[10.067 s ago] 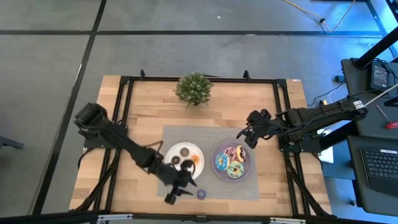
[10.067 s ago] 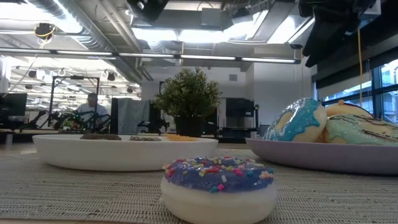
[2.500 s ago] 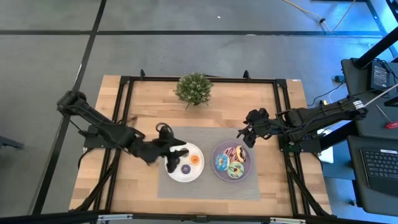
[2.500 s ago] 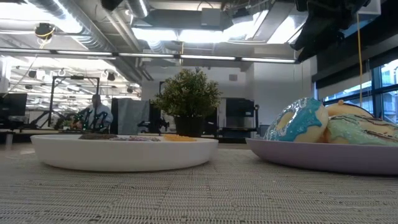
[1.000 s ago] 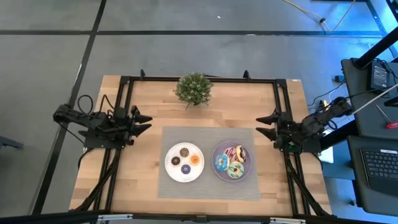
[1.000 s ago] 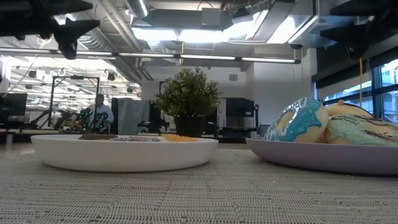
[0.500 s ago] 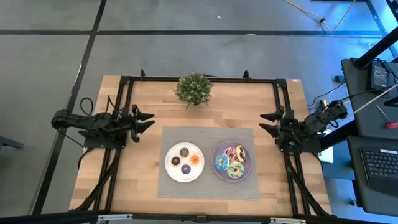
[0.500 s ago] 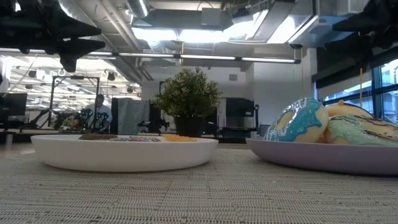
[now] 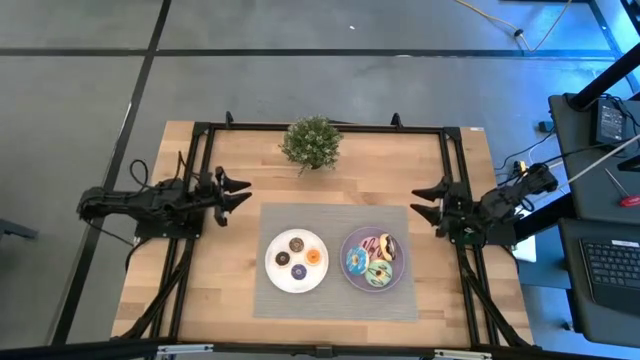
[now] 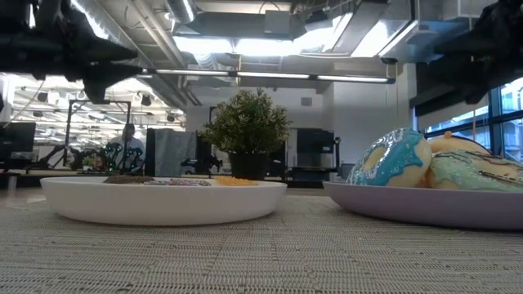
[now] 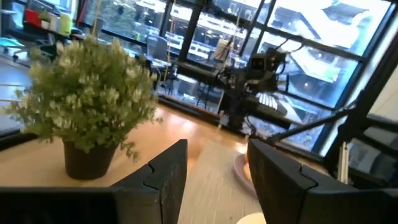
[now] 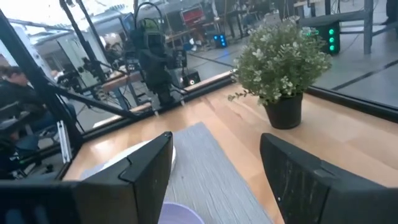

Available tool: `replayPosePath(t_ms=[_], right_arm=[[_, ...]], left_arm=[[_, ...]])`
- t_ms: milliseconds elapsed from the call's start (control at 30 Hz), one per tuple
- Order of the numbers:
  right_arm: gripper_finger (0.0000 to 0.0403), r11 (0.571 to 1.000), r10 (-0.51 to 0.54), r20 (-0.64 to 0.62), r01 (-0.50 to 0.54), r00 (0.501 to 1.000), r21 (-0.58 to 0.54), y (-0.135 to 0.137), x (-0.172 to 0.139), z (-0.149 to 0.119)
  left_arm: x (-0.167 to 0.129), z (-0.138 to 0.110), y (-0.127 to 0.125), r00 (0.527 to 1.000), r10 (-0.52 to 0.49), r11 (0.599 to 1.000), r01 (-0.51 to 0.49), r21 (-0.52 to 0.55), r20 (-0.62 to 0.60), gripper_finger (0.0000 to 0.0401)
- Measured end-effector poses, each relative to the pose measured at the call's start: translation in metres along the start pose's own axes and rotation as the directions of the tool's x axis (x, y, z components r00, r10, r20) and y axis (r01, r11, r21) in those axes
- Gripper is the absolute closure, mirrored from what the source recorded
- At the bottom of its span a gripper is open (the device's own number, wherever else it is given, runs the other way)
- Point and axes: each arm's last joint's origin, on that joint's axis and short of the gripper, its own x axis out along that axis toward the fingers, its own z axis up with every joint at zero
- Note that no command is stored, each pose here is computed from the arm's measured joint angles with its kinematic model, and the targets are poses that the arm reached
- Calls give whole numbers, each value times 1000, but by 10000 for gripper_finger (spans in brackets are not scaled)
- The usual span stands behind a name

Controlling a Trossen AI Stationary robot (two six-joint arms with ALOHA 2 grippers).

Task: Pick & Place donuts
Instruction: Return to Home Position

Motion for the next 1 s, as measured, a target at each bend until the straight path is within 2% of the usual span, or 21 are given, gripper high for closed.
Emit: replayPosePath(t_ms=[67, 500, 800, 1000], right_arm=[[160, 1000, 9, -1, -9, 1000, -5, 0, 1, -2], [160, 999, 13, 2, -13, 1000, -38, 0, 1, -2], [159, 996, 62, 101, -56, 993, -63, 1, 8, -21], [159, 991, 68, 85, -57, 994, -117, 1, 8, -22]], left_arm=[[1, -7, 3, 1000, 2, 1000, -1, 6, -17, 239], [2, -5, 8, 998, 62, 990, -62, 124, 4, 237], [2, -4, 10, 993, 114, 984, -116, 131, 26, 237], [2, -4, 10, 993, 114, 955, -117, 272, 26, 237]])
